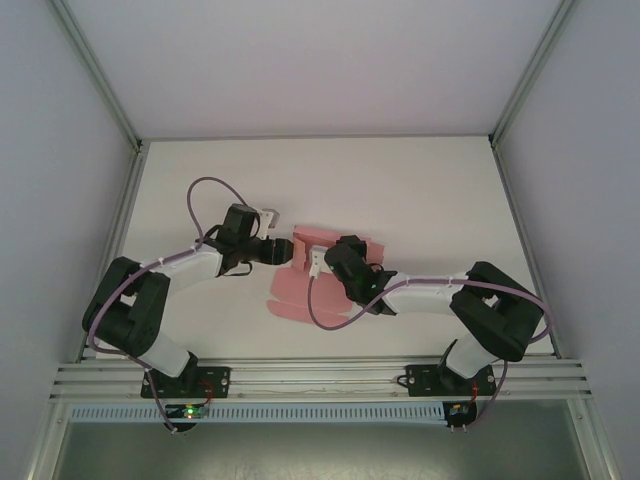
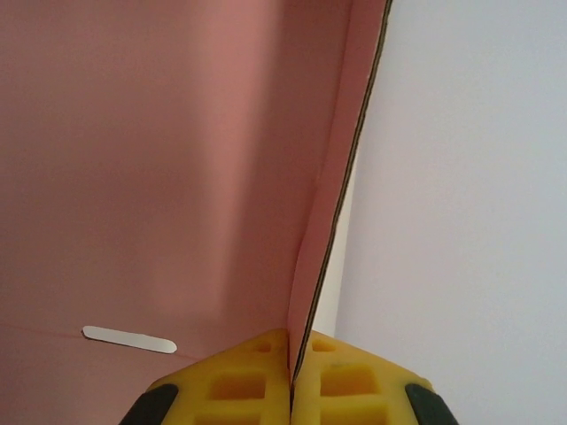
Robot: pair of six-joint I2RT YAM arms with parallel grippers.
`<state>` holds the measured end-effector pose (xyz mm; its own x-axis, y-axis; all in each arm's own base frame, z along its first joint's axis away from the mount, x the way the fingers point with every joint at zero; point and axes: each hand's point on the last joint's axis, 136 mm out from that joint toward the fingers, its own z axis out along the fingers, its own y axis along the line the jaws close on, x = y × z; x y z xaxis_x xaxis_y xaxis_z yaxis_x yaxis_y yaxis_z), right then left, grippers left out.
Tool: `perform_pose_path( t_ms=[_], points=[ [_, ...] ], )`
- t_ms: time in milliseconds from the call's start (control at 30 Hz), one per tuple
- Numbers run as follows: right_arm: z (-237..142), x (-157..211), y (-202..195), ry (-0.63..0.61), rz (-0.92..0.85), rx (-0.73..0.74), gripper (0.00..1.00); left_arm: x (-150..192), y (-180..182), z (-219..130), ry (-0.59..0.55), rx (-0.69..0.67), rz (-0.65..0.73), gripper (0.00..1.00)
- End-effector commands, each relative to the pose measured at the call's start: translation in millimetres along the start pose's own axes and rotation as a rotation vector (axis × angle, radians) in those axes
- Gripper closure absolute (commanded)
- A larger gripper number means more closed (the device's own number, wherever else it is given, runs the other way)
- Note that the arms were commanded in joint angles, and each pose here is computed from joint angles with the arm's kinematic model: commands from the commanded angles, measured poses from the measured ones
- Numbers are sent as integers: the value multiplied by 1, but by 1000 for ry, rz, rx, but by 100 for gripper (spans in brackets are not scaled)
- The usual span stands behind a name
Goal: Assemble paper box
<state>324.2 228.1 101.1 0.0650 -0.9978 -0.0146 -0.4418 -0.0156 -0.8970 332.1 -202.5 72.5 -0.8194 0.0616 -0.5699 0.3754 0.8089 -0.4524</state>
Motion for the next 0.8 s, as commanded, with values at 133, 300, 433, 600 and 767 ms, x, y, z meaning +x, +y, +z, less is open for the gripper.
perform_pose_path(
  t_ms=[133,300,433,600,767],
  points=[
    [1,5,28,4,-64,-96,100,9,-1,-8,-31,-53,78,34],
    [2,6,29,13,-71,-102,100,12,-10,-8,-14,-6,88,35],
    [2,6,30,11,-72,-109,100,7,-7,-5,-29,-19,98,35],
    [2,6,32,14,-77,-119,100,0,-22,2,-25,72,130,35],
    [2,4,33,6,-78,-126,100,-3,-29,6,-44,115,164,37]
  ],
)
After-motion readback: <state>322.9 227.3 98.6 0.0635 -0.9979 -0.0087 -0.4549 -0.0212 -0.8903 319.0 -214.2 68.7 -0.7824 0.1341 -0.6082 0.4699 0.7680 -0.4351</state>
